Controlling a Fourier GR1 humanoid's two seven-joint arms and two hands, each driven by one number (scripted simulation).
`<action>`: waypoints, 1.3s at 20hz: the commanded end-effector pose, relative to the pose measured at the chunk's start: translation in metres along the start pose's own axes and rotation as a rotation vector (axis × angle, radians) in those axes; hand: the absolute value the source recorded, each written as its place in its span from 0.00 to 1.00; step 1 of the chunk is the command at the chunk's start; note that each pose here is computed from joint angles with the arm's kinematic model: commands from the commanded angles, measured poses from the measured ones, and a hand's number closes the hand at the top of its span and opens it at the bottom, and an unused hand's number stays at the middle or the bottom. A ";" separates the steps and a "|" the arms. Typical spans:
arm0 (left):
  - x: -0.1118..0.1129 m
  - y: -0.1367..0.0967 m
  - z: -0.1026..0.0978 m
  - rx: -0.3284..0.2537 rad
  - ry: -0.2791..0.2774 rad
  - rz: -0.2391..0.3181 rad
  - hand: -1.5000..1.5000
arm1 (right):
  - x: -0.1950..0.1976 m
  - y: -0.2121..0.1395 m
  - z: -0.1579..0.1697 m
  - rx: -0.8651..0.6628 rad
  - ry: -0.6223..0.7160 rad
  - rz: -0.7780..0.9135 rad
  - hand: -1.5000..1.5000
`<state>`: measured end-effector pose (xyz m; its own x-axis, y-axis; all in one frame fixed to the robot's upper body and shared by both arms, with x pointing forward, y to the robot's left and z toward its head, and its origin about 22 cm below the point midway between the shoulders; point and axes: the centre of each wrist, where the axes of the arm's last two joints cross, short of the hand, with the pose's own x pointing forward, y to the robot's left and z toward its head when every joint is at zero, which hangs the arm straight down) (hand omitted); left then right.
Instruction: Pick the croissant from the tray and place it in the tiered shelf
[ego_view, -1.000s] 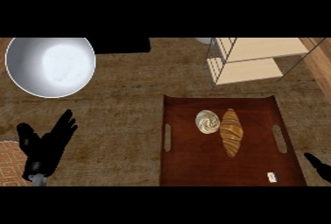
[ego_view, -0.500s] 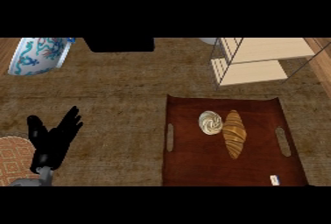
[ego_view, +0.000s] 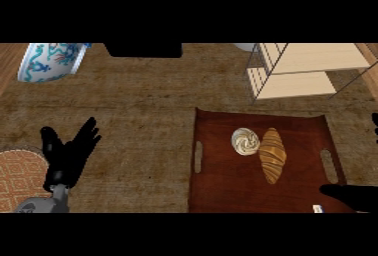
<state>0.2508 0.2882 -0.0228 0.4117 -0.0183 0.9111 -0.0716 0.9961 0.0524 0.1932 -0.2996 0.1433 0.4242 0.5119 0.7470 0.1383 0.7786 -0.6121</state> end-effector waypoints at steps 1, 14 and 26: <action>-0.018 0.011 0.002 -0.015 0.044 0.008 0.50 | 0.030 0.014 -0.012 -0.059 0.088 0.066 0.00; 0.006 0.007 0.002 0.004 0.035 -0.003 0.50 | 0.038 0.088 -0.030 0.072 0.234 0.252 0.00; -0.013 -0.012 0.003 0.005 0.020 0.017 0.50 | 0.022 0.142 -0.032 0.038 0.299 0.282 0.00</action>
<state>0.2516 0.2873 -0.0255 0.4131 -0.0111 0.9106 -0.0869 0.9949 0.0516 0.2592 -0.2035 0.0792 0.5857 0.6403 0.4970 -0.0366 0.6335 -0.7729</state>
